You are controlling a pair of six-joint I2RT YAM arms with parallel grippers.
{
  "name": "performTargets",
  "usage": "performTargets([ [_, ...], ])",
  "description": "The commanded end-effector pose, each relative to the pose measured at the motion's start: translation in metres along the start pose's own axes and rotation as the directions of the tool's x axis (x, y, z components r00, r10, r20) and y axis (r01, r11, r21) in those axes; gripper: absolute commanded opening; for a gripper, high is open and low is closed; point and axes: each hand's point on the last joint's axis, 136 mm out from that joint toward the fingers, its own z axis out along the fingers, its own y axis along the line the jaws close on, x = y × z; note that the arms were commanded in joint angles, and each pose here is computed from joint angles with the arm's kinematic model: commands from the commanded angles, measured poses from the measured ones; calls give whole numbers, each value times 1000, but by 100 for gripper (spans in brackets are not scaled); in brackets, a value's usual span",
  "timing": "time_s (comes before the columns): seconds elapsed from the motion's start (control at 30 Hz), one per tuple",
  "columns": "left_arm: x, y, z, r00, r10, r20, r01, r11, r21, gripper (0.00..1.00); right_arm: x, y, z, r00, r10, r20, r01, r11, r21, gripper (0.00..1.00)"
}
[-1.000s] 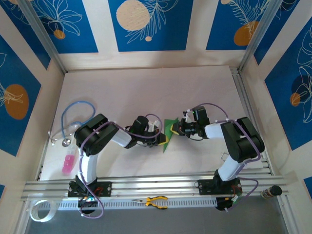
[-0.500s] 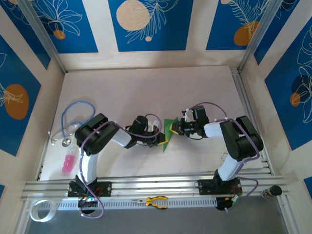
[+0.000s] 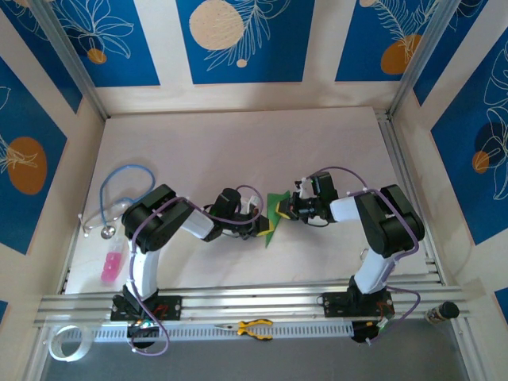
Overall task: Fold a paper plane with a square sheet of paper (pick it up from the middle)
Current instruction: Fold the wing for the fifth time at the center of the table.
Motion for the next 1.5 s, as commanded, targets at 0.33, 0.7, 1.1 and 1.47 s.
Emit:
performTargets([
  [0.33, 11, 58, -5, 993, -122, -10, 119, 981, -151, 0, 6, -19, 11, 1000, 14, -25, -12, 997, 83, 4],
  [0.7, 22, 59, -13, 992, -119, -35, 111, 979, -169, 13, 13, -38, 16, 997, 58, -47, -48, 980, 193, 2],
  [1.1, 41, 47, -18, 985, -47, -165, 8, 972, -234, 21, 13, -33, 16, 997, 59, -49, -49, 980, 191, 2],
  [1.47, 50, 41, -19, 972, -15, -236, -51, 961, -272, 6, 14, -34, 16, 996, 67, -54, -55, 978, 202, 2],
])
